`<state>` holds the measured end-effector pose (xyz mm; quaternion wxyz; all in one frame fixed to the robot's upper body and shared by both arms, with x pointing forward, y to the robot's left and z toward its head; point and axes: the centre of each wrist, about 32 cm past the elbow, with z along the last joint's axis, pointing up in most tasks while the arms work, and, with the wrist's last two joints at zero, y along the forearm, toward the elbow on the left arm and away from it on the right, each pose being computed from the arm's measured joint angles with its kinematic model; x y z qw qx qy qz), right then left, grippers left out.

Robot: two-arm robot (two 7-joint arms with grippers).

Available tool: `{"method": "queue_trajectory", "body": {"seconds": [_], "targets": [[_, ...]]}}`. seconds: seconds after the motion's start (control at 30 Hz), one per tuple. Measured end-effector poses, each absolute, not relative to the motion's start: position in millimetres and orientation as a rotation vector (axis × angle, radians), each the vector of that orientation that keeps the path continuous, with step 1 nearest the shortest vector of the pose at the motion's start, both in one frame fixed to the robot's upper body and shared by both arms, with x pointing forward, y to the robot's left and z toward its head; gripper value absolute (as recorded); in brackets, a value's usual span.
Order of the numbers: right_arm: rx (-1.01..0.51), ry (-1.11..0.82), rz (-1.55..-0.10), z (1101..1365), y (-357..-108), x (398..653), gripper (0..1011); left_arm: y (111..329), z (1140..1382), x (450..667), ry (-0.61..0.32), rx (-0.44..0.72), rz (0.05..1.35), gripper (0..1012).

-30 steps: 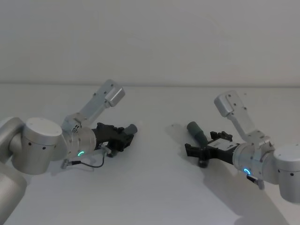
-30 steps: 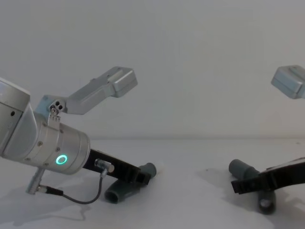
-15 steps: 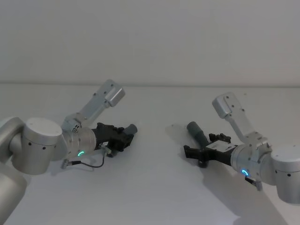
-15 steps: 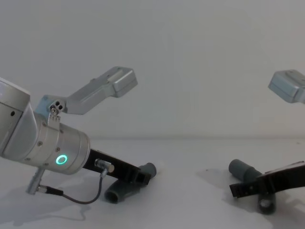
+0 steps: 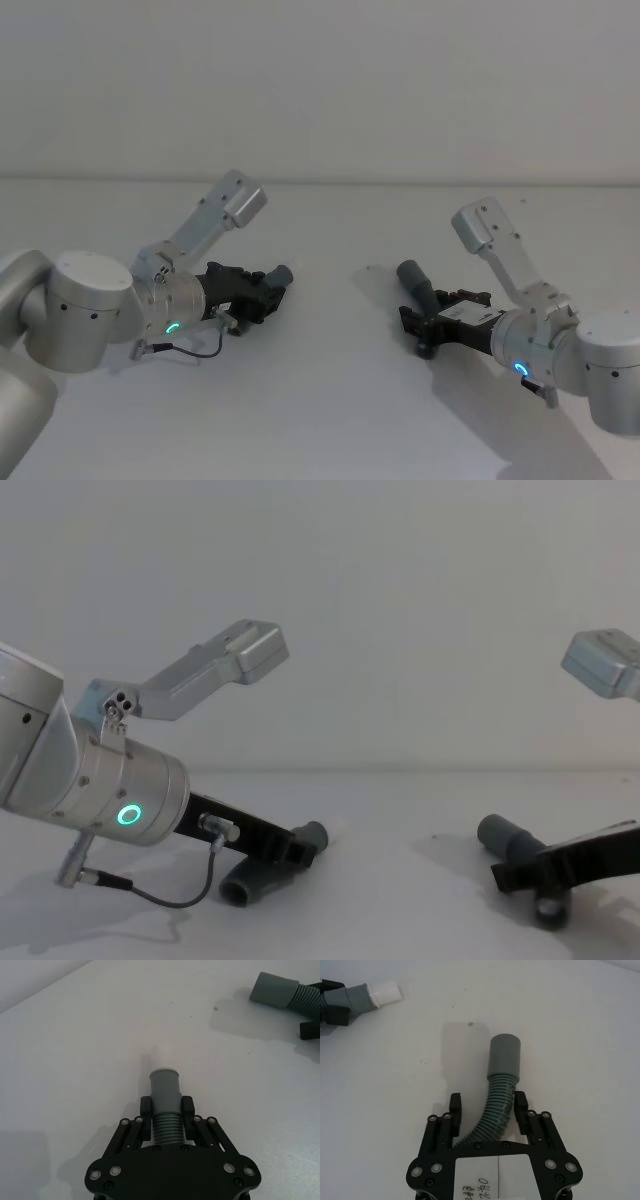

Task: Use both hands to pick up one end of the pipe from the table, align the ends, and insert them.

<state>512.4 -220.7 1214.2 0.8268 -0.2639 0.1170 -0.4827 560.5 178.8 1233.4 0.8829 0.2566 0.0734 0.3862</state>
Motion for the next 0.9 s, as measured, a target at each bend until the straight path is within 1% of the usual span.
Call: {"method": "queue_trajectory", "body": {"seconds": [0.1, 0.17, 0.23, 0.33, 0.43, 0.9], "targets": [[-0.561, 0.249, -1.025, 1214.1, -220.7, 512.4, 546, 178.8, 1233.4, 560.5, 0.153, 0.534, 0.804, 348], [-0.561, 0.25, -1.025, 1213.9, -220.7, 512.4, 462, 178.8, 1233.4, 560.5, 0.153, 0.534, 0.804, 351], [-0.562, 0.25, -1.025, 1213.8, -220.7, 512.4, 430, 178.8, 1233.4, 560.5, 0.153, 0.534, 0.804, 348], [-0.562, 0.251, -1.026, 1213.6, -220.6, 512.4, 305, 178.8, 1233.4, 560.5, 0.153, 0.534, 0.804, 351], [-0.563, 0.251, -1.026, 1213.6, -220.7, 512.4, 276, 178.8, 1233.4, 560.5, 0.153, 0.534, 0.804, 348], [-0.563, 0.251, -1.026, 1213.5, -220.5, 512.4, 276, 178.8, 1233.4, 560.5, 0.153, 0.534, 0.804, 348]]}}
